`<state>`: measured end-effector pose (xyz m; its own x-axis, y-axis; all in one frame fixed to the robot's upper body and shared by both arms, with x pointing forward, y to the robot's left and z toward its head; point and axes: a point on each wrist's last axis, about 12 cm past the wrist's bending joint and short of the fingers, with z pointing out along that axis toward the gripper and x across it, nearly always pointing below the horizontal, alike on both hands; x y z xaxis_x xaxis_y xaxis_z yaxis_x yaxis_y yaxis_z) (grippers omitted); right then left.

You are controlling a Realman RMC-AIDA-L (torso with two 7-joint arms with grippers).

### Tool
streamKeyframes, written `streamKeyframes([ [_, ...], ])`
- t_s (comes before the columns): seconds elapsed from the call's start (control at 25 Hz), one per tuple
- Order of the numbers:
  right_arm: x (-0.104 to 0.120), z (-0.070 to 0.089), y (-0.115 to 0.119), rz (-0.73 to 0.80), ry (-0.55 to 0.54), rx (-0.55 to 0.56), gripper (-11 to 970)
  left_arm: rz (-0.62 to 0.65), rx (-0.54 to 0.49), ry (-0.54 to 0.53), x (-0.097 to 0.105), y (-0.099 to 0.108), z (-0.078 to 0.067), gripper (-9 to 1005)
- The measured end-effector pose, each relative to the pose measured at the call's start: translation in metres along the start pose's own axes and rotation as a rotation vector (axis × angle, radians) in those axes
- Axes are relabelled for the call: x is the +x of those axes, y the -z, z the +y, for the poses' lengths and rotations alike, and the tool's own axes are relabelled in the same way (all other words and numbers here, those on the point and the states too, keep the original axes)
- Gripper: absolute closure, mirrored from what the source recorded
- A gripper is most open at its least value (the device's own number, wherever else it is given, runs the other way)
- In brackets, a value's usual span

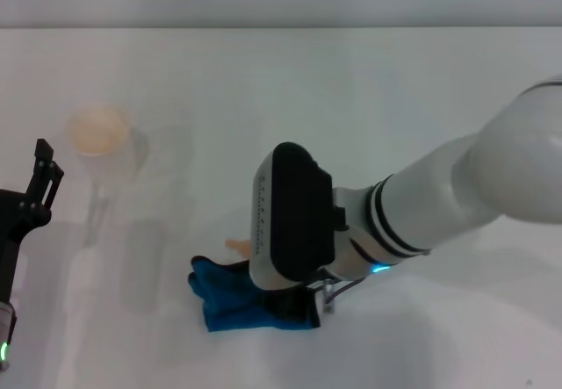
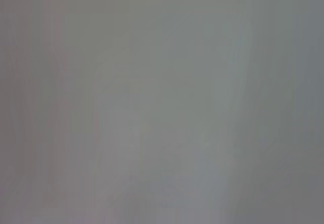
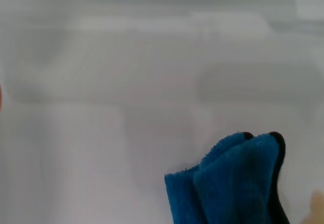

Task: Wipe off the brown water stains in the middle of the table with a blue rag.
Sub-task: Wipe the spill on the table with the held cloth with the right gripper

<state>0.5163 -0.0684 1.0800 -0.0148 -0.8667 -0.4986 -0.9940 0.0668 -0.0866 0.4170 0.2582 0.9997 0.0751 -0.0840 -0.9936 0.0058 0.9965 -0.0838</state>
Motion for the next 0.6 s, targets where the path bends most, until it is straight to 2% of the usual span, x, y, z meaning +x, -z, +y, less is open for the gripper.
streamKeyframes([
  [0.16, -0.002, -0.001, -0.004, -0.032, -0.002, 0.028, 797, 0.0, 0.0, 0.0, 0.0, 0.0, 0.0, 135],
  [0.6, 0.004, -0.016, -0.009, -0.076, -0.037, 0.127, 800, 0.003, -0.006, -0.003, 0.001, 0.001, 0.001, 134],
])
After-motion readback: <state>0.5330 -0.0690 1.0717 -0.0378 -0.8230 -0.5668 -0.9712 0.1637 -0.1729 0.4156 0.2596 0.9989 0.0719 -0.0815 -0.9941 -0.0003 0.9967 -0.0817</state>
